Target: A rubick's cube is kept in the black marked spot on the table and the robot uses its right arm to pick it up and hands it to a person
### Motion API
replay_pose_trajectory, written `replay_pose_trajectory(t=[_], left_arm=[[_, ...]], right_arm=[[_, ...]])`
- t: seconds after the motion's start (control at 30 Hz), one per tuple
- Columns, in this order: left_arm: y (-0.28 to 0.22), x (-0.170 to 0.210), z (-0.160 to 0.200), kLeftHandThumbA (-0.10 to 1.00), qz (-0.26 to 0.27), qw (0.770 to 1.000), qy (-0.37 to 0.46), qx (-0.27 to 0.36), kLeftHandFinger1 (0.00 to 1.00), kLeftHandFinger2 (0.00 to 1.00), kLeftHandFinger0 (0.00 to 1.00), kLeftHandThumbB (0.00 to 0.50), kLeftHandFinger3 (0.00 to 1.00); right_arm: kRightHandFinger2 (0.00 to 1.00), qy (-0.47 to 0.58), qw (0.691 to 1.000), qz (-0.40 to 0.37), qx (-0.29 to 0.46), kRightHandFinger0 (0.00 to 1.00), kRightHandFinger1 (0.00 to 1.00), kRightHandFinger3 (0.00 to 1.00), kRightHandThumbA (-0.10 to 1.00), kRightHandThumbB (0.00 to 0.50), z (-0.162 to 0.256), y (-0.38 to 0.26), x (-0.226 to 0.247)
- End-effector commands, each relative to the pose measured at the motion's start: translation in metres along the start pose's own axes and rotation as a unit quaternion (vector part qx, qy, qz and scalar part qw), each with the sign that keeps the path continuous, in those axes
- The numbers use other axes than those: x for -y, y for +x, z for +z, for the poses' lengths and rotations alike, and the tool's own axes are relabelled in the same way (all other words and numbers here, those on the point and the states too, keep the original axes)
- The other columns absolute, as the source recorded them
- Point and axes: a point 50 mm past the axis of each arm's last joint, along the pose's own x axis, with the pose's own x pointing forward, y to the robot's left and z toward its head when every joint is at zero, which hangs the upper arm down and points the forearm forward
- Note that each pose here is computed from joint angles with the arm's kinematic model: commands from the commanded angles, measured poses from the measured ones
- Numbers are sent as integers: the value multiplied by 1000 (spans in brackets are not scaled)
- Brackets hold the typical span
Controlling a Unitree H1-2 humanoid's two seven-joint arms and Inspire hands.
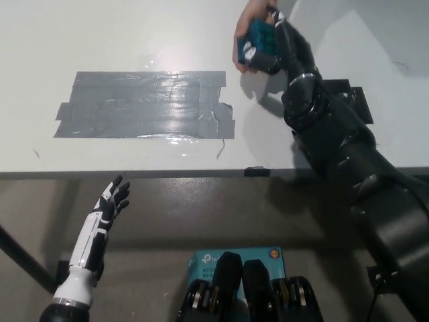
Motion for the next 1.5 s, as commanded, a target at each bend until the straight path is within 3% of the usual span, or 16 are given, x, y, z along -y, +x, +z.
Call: replay_pose_trajectory(t=[0.0, 0.27, 0.43, 0.57, 0.6, 0.73, 0.8, 0.87, 1.03, 1.13, 1.23, 1.47], left_arm=[[11, -6, 12, 1000, -6, 999, 18, 36, 1000, 1000, 1000, 210, 1000], [2, -1, 8, 1000, -5, 1000, 13, 28, 1000, 1000, 1000, 215, 1000], [-3, 5, 6, 1000, -7, 1000, 14, 20, 1000, 1000, 1000, 230, 1000], [-11, 6, 2, 1000, -5, 1000, 9, 15, 1000, 1000, 1000, 214, 1000], [-12, 5, 2, 1000, -3, 1000, 7, 14, 1000, 1000, 1000, 223, 1000], [-16, 3, 1, 1000, -2, 1000, 14, 8, 1000, 1000, 1000, 242, 1000], [-17, 4, 0, 1000, -3, 1000, 18, 6, 1000, 1000, 1000, 246, 1000], [-12, 1, 1, 1000, -3, 1000, 29, 5, 1000, 1000, 1000, 245, 1000], [-11, 0, 0, 969, -3, 1000, 24, 0, 1000, 1000, 1000, 225, 1000], [-11, 1, -2, 959, -2, 1000, 21, 0, 1000, 1000, 1000, 215, 1000], [-9, -1, -2, 971, 2, 1000, 20, -2, 1000, 1000, 1000, 224, 1000], [-15, 5, -3, 984, -3, 1000, 19, -7, 1000, 1000, 1000, 221, 1000]], right_arm=[[1000, -13, 998, 61, 25, 1000, 1000, 1000, 587, 490, 24, 10, 16], [1000, 1, 996, 32, 81, 1000, 1000, 1000, 678, 500, 45, 14, 40], [1000, 29, 986, -14, 165, 1000, 1000, 1000, 744, 492, 60, 0, 69], [1000, 102, 966, -43, 233, 1000, 1000, 1000, 728, 462, 58, -46, 91], [1000, 143, 950, -53, 273, 1000, 1000, 1000, 679, 430, 53, -76, 100], [1000, 182, 929, -76, 314, 1000, 1000, 1000, 644, 405, 44, -135, 108], [1000, 195, 920, -89, 327, 1000, 1000, 1000, 669, 401, 37, -164, 112], [1000, 186, 910, -122, 351, 1000, 1000, 1000, 719, 367, 18, -217, 119], [1000, 204, 902, -132, 357, 1000, 1000, 1000, 684, 336, -13, -267, 118], [1000, 209, 905, -133, 347, 1000, 1000, 1000, 763, 369, -37, -296, 115], [1000, 215, 904, -139, 342, 1000, 1000, 1000, 788, 370, -52, -310, 111], [1000, 242, 922, -129, 274, 1000, 1000, 1000, 802, 300, -99, -316, 89]])
